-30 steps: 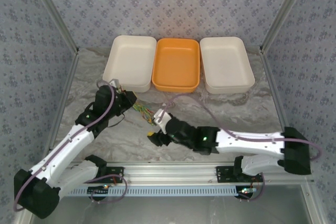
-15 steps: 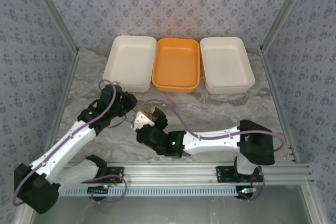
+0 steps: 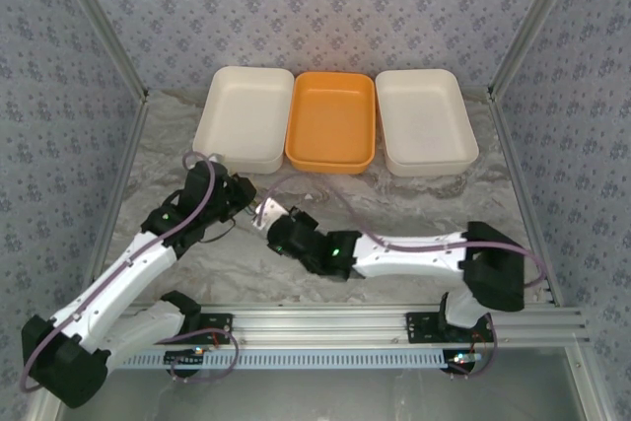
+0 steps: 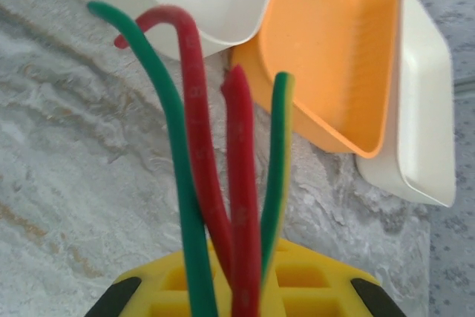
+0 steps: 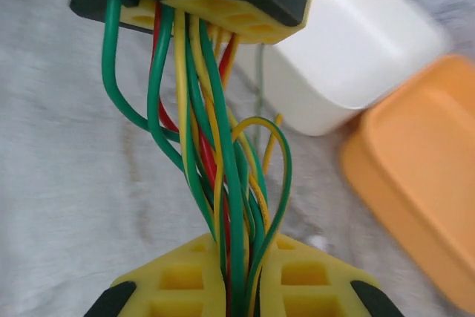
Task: Untangle the cables
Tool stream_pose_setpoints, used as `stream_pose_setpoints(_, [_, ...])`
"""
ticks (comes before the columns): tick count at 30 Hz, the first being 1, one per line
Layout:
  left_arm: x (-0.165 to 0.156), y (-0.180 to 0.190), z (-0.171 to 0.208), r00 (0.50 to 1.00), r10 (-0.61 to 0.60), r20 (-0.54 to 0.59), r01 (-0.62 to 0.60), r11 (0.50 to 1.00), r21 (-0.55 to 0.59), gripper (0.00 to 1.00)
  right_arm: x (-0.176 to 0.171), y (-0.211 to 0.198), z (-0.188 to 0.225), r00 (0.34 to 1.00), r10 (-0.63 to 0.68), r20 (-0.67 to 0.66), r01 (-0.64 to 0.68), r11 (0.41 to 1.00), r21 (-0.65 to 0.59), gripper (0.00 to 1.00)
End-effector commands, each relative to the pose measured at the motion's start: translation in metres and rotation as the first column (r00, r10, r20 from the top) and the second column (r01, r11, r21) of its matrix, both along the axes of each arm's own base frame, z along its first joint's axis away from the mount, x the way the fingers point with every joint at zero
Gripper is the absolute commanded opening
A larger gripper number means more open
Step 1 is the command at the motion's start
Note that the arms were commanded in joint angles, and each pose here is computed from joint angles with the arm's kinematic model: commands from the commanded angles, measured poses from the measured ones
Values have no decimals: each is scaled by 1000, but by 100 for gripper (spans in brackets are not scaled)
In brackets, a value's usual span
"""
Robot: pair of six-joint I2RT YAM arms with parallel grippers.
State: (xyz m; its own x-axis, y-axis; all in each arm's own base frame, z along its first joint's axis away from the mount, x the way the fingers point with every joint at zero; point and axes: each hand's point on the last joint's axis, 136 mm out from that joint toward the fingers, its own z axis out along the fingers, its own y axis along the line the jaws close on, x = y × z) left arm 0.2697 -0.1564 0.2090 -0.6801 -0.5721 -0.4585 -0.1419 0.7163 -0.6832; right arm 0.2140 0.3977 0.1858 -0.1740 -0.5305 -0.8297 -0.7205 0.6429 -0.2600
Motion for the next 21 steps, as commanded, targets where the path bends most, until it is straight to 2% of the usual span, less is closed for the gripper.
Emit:
stream_pose_setpoints(1, [4, -15, 55, 964, -91, 251, 111, 992, -67, 0, -52, 1, -8, 826, 365, -430, -280, 927, 248, 0])
stream_pose_setpoints(4, [2, -29, 71, 920, -174, 351, 219, 971, -92, 0, -53, -9, 3, 636, 504, -585, -261, 853, 452, 0])
stream_pose_setpoints(5, [1, -33, 73, 908, -199, 369, 247, 965, -87, 0, -51, -12, 4, 586, 525, -617, -243, 841, 483, 0])
stream_pose_setpoints(8, [0, -43, 76, 881, -257, 397, 311, 948, -75, 0, -40, -20, 1, 483, 542, -688, -176, 829, 531, 0])
stream_pose_setpoints(10, [1, -44, 75, 874, -269, 404, 320, 945, -61, 0, -32, -24, 0, 432, 555, -711, -129, 818, 560, 0])
stream_pose_setpoints(13, [7, -35, 67, 899, -231, 373, 267, 963, -46, 1, -21, -32, -10, 456, 494, -740, -78, 850, 520, 0])
stream_pose_setpoints(15, [12, -26, 57, 928, -185, 323, 213, 976, -53, 32, -17, -35, -19, 507, 419, -753, -68, 891, 449, 0])
stream_pose_setpoints(16, [13, -24, 52, 939, -170, 298, 196, 979, -60, 57, -14, -35, -22, 529, 391, -753, -57, 902, 428, 0])
stream_pose_setpoints(17, [13, -24, 48, 946, -165, 279, 190, 980, -65, 75, -12, -36, -25, 540, 366, -758, -41, 911, 411, 0])
stream_pose_setpoints(18, [13, -22, 44, 954, -151, 258, 173, 983, -68, 82, -9, -37, -29, 547, 341, -765, -21, 919, 394, 0])
stream_pose_setpoints(19, [12, -18, 40, 964, -129, 233, 149, 986, -71, 85, -6, -38, -33, 554, 315, -771, -5, 927, 376, 0])
stream_pose_setpoints(21, [9, -8, 35, 973, -89, 212, 104, 993, -59, 87, 0, -42, -43, 566, 257, -783, 28, 943, 331, 0])
